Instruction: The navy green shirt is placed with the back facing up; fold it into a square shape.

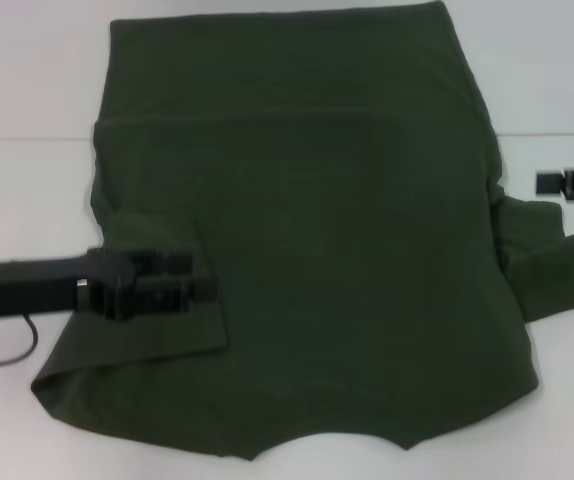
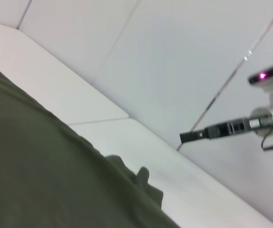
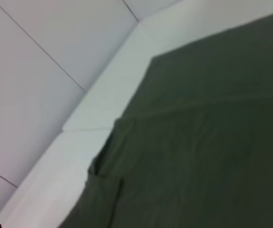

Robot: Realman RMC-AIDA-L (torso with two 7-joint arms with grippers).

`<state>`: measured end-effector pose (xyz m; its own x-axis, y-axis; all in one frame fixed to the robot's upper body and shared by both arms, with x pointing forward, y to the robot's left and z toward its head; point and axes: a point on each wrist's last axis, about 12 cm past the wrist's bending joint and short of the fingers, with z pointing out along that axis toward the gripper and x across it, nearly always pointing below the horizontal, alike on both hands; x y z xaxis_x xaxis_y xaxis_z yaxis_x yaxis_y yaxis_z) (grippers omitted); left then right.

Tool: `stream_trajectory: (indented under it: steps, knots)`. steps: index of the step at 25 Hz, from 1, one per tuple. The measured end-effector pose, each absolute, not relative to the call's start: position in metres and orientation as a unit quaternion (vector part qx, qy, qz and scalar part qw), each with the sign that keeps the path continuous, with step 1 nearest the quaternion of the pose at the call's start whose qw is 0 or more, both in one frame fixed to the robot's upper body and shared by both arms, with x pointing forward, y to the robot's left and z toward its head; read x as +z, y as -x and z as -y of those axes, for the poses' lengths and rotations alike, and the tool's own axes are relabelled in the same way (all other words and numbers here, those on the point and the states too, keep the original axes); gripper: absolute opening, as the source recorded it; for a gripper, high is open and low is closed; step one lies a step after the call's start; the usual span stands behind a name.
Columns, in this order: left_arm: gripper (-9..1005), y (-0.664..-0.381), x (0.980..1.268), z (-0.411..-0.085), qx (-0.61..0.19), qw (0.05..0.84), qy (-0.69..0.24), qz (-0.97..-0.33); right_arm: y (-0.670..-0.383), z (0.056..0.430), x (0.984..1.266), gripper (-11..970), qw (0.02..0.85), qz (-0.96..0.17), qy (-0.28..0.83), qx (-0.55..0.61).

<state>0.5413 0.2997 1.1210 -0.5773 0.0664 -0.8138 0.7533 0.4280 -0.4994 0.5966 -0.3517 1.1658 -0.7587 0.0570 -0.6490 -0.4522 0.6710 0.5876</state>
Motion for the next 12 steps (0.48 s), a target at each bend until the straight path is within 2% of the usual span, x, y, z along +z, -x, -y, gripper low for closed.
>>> stream_trajectory:
  steps: [2, 7, 12]
  knots:
    - [568, -0.536, 1.113, -0.298, -0.456, 0.378, -0.263, -0.761, -0.595, 0.358, 1.164, 944, 0.306, -0.871, 0.099, 0.372]
    - [765, -0.535, 1.104, -0.303, -0.459, 0.378, -0.2, -0.779, -0.593, 0.377, 1.162, 944, 0.248, -0.92, 0.032, 0.301]
    - [765, -0.539, 1.109, -0.301, -0.47, 0.381, -0.182, -0.775, -0.598, 0.387, 1.163, 945, 0.241, -0.939, 0.003, 0.244]
